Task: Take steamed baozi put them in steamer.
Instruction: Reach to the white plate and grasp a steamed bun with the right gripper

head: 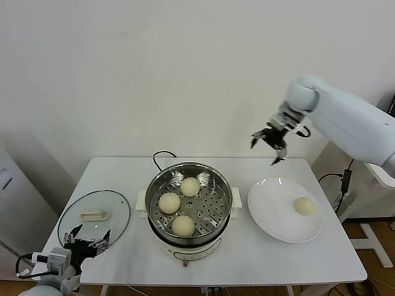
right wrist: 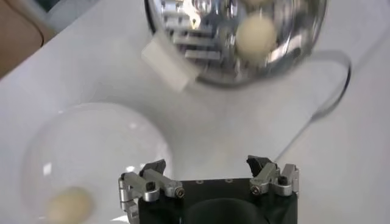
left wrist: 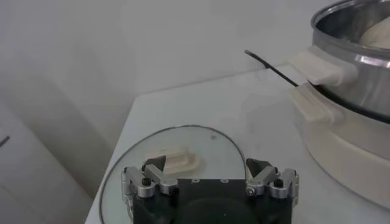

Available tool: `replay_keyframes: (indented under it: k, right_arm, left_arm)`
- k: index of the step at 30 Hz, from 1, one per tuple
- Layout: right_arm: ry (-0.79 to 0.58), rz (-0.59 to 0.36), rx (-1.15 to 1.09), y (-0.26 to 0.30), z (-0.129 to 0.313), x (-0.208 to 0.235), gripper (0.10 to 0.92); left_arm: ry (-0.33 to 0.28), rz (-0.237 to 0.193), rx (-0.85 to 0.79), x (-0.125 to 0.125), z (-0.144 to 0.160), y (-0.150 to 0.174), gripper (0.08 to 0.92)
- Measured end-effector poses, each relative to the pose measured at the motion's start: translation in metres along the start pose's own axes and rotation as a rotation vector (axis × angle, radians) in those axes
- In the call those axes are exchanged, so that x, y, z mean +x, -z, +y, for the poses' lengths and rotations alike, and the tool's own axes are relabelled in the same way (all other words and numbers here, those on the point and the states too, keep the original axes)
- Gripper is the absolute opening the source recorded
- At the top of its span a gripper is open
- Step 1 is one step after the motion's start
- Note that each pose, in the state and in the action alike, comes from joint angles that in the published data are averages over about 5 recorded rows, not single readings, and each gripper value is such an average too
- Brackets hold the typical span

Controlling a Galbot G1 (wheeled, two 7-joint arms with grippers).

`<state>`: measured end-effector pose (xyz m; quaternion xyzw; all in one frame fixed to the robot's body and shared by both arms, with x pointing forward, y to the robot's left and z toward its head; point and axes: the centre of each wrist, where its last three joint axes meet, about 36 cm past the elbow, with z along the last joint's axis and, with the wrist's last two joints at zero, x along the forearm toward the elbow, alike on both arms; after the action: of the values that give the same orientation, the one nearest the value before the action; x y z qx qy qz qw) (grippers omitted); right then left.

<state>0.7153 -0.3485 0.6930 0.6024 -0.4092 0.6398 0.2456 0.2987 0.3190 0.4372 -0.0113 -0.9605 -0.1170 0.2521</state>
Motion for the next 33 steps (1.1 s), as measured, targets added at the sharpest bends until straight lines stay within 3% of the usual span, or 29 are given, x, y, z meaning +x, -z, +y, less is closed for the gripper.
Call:
replay_keyframes:
  k: [14,33]
  right_arm:
    - [0.084,0.030,-0.242,-0.079,0.074,-0.066,0.823]
    - [0.121,0.061,-0.352,-0.112,0.128,-0.143,0.823]
  left_arm:
    - [0.000,0.007,-0.006,-0.001,0.002,-0.001,0.823]
    - [-0.007,0.018,-0.002,-0.004,0.000,-0.004,0.823]
